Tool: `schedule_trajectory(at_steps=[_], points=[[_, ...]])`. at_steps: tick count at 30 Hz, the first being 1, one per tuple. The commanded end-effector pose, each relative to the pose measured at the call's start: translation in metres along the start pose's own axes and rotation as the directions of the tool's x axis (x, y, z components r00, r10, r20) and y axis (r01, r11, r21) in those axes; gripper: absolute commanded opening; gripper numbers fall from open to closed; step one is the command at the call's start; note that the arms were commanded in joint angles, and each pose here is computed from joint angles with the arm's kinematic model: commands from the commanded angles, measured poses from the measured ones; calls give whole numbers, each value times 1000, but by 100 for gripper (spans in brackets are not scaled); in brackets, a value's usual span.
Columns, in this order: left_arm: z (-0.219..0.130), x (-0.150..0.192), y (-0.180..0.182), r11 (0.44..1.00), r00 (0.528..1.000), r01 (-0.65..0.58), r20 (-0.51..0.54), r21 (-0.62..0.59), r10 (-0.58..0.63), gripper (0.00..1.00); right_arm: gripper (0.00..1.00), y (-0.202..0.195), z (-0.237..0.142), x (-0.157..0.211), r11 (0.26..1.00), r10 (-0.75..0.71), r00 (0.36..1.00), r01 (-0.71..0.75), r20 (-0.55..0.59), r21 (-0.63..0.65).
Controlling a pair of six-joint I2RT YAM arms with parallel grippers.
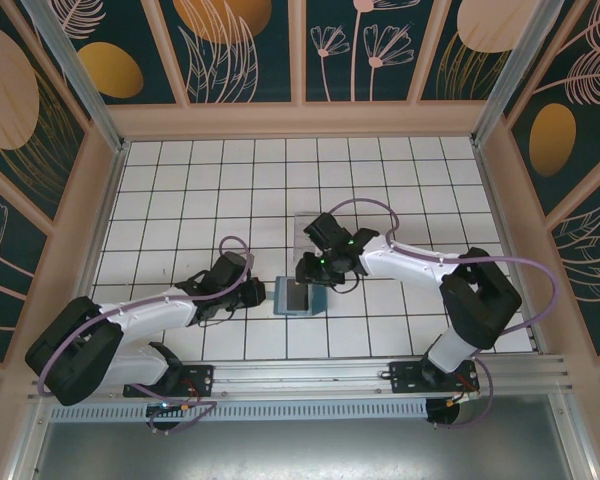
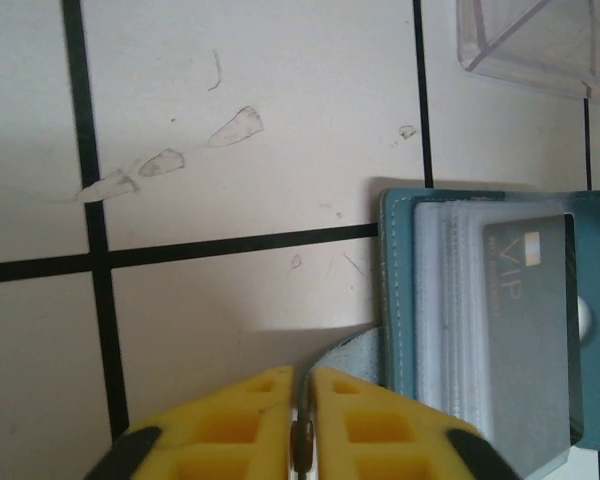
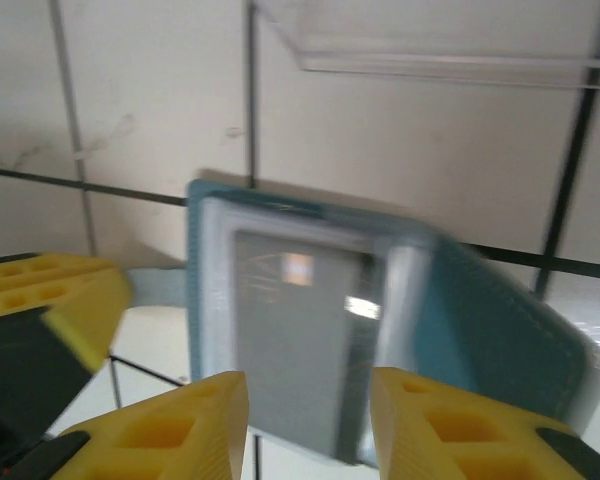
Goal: Take the credit cards out of the card holder
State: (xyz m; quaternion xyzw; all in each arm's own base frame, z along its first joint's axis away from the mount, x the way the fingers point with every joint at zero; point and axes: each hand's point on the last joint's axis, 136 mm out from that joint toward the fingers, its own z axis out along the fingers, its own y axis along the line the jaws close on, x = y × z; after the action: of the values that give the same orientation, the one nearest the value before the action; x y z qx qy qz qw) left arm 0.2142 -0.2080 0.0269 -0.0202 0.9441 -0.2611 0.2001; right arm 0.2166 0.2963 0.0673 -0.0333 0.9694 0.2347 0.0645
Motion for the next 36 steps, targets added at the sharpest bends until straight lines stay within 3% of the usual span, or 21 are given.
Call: schedule_trajectory(at_steps=[1,9,18,36], points=[[-13,-16,-10,1000,999,-5,39,1,5,22,37,-18,5,6,999,32,999,-32,-10,7],[-39,-32,-44,998,999,-43,5,41,43,36,32,-21,11,8,999,34,999,-35,-9,-28],[-26,-30,-87,992,996,-75,-45,97,80,37,29,-28,11,6,999,43,999,-42,6,-27],[26,4,-52,994,979,-108,-171,6,107,32,29,-22,19,9,994,56,998,-59,-30,-87]])
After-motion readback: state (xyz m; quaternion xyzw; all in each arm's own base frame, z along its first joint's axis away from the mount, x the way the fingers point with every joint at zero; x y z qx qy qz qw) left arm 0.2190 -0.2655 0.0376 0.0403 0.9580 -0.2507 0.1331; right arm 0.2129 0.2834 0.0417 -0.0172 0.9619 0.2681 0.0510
